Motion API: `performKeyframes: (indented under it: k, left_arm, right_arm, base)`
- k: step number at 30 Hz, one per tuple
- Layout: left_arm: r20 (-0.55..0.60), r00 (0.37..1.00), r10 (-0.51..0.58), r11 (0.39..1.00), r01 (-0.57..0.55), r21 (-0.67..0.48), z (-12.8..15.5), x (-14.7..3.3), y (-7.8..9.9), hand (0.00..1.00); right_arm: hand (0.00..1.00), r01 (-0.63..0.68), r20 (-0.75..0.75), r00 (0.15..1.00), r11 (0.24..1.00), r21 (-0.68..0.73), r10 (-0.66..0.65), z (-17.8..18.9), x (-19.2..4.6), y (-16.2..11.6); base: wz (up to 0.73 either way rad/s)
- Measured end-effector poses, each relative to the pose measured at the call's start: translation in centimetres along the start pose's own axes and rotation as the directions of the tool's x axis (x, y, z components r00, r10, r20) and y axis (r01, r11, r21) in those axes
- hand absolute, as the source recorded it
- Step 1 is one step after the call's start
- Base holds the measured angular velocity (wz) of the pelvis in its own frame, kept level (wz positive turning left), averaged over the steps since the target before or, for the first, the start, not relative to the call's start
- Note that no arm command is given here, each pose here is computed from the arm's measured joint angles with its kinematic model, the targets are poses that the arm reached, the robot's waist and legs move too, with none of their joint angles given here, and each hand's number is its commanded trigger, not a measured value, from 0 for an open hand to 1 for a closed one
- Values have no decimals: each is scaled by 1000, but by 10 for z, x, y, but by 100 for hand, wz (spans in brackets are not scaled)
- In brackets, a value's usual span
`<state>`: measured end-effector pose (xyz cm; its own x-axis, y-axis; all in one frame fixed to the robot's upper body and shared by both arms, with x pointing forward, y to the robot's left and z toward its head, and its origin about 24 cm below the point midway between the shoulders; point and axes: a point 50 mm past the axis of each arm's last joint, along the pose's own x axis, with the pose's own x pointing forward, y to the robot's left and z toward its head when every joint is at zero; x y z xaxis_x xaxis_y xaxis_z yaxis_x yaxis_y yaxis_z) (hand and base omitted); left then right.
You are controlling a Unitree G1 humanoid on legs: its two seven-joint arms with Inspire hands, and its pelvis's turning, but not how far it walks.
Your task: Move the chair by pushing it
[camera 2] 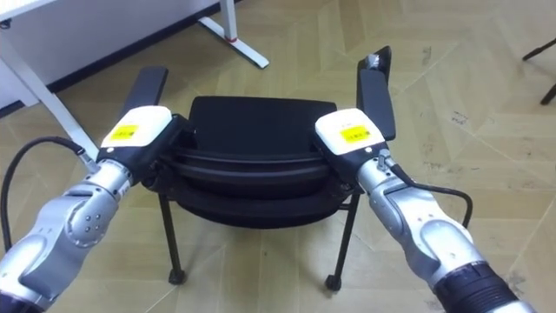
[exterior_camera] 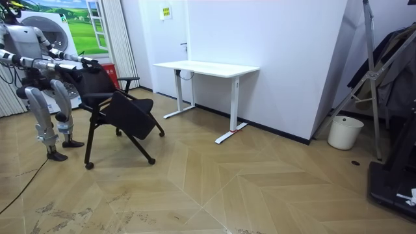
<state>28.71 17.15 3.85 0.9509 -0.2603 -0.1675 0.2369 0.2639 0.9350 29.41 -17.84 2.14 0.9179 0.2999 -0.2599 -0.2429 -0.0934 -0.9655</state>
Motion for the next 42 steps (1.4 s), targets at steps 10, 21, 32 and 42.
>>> performKeyframes:
  k: [10, 21, 32, 42]
  left_arm:
    - [19, 1000, 8, 1000, -8, 23, 3, 33, 4, 100]
    - [19, 1000, 14, 1000, -14, 1, 3, 29, -21, 100]
    - [44, 995, 93, 995, -94, 18, 3, 41, 3, 100]
    - [37, 995, 93, 995, -94, 28, -9, 39, 0, 100]
  right_arm:
    - [100, -9, -46, 999, 998, 54, 12, -11, 15, 3]
    - [100, -6, -56, 998, 998, 68, 10, -15, 5, 22]
    - [100, 109, -70, 992, 994, 29, -107, -17, 18, -1]
    - [100, 116, -60, 992, 993, 38, -114, -5, 22, 6]
  base:
    - [22]
    - [8]
    - [-25]
    - [11]
